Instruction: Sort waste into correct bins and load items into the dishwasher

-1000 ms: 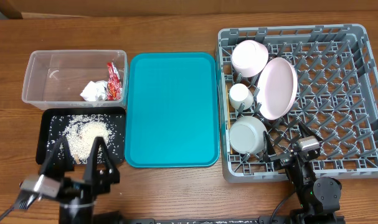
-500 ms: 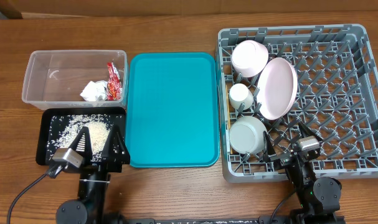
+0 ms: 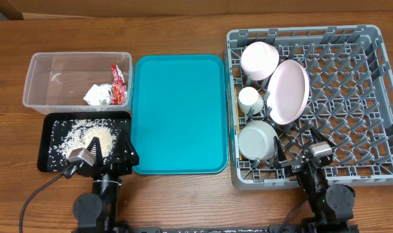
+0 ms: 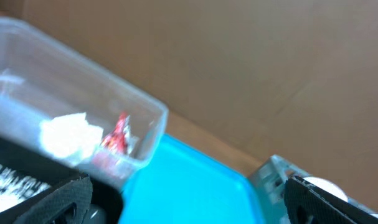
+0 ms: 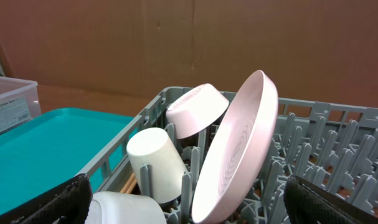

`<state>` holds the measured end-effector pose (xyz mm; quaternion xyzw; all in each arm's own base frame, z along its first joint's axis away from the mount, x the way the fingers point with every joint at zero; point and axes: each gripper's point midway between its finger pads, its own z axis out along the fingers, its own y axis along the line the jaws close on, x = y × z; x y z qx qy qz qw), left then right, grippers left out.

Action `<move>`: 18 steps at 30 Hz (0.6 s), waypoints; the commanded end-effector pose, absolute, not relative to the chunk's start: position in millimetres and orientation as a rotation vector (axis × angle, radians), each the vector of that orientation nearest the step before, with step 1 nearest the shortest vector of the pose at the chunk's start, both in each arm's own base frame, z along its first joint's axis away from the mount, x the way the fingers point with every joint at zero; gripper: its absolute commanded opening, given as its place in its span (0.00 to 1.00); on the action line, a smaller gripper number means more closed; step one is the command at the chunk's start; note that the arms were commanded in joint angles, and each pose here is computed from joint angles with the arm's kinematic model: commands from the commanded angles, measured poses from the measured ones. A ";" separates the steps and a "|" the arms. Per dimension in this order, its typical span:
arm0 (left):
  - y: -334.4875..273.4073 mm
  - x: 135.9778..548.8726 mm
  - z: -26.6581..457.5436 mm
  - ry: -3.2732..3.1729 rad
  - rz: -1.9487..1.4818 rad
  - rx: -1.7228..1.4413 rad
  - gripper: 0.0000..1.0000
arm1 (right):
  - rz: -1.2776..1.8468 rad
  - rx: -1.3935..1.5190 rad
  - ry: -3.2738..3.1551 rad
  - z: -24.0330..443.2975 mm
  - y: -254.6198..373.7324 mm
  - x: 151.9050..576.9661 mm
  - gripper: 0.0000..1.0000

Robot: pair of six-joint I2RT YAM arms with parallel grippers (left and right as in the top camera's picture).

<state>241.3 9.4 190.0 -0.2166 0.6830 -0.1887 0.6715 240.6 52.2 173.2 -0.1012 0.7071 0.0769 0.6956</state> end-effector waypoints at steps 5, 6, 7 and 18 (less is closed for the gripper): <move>18.4 244.6 156.5 1.588 -0.334 -0.502 1.00 | 0.172 -0.228 1.571 172.1 52.2 240.5 1.00; 18.3 244.7 157.3 1.594 -0.299 -0.463 1.00 | 0.172 -0.228 1.571 172.1 52.2 240.5 1.00; 18.2 244.7 157.1 1.603 -0.268 -0.429 1.00 | 0.173 -0.227 1.571 172.1 52.2 240.5 1.00; 15.4 244.8 157.1 1.652 0.069 -0.059 1.00 | 0.172 -0.228 1.571 172.1 52.2 240.5 1.00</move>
